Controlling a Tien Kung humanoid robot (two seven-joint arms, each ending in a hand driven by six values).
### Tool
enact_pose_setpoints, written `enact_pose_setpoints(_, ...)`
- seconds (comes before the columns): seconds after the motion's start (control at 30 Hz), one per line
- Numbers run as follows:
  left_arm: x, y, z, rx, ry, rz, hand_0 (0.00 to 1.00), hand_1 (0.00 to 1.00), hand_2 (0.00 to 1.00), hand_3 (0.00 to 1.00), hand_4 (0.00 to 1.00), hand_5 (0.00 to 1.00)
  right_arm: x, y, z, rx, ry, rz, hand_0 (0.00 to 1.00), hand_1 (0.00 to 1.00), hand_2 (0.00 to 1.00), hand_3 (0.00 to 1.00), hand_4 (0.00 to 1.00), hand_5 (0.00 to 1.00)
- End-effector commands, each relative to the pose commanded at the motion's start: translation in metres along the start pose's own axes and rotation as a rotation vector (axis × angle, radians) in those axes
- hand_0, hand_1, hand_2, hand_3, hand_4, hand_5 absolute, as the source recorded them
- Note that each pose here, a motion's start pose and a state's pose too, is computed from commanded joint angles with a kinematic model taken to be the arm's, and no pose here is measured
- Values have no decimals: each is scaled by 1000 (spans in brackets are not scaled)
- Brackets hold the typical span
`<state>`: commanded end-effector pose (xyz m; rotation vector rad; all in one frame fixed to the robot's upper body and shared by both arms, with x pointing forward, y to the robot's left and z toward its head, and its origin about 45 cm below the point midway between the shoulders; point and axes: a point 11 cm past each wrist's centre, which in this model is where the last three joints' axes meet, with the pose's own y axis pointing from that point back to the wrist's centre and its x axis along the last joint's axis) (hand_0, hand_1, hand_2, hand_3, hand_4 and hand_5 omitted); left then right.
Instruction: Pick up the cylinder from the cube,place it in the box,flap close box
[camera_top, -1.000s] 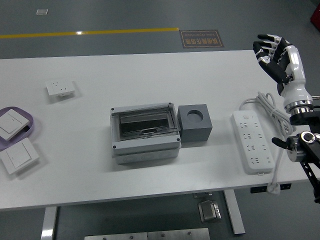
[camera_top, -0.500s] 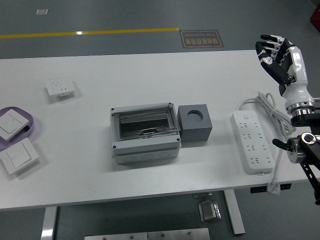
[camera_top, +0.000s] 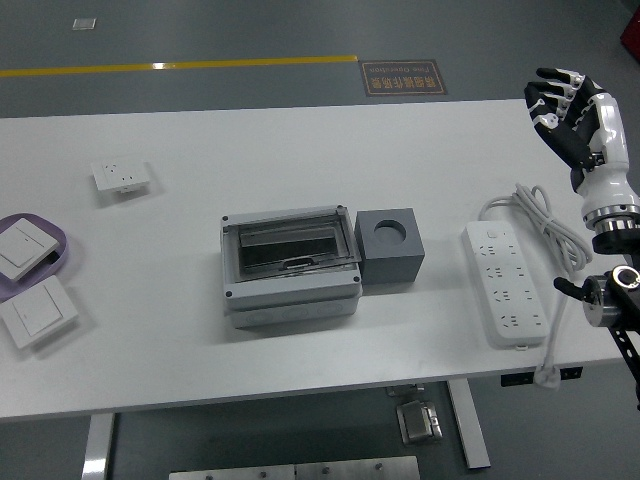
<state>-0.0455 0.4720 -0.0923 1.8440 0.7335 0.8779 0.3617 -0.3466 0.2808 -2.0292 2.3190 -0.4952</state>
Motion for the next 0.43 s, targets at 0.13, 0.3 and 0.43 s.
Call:
enact_pose_setpoints(0.13,3,0,-1,2,-3,4,629,620,554,635,707,331,0,1,1,2,-12,9,726,644,664,665,730,312)
enact_pose_setpoints(0.3,2,0,0,0,0,4,629,621,554,635,707,332,0,0,2,0,-16,11,726,645,665,665,731,310)
enact_pose_setpoints(0.43,-1,0,0,-1,2,-2,629,621,554,635,707,332,2,1,4,-7,-17,17,726,645,665,665,731,310)
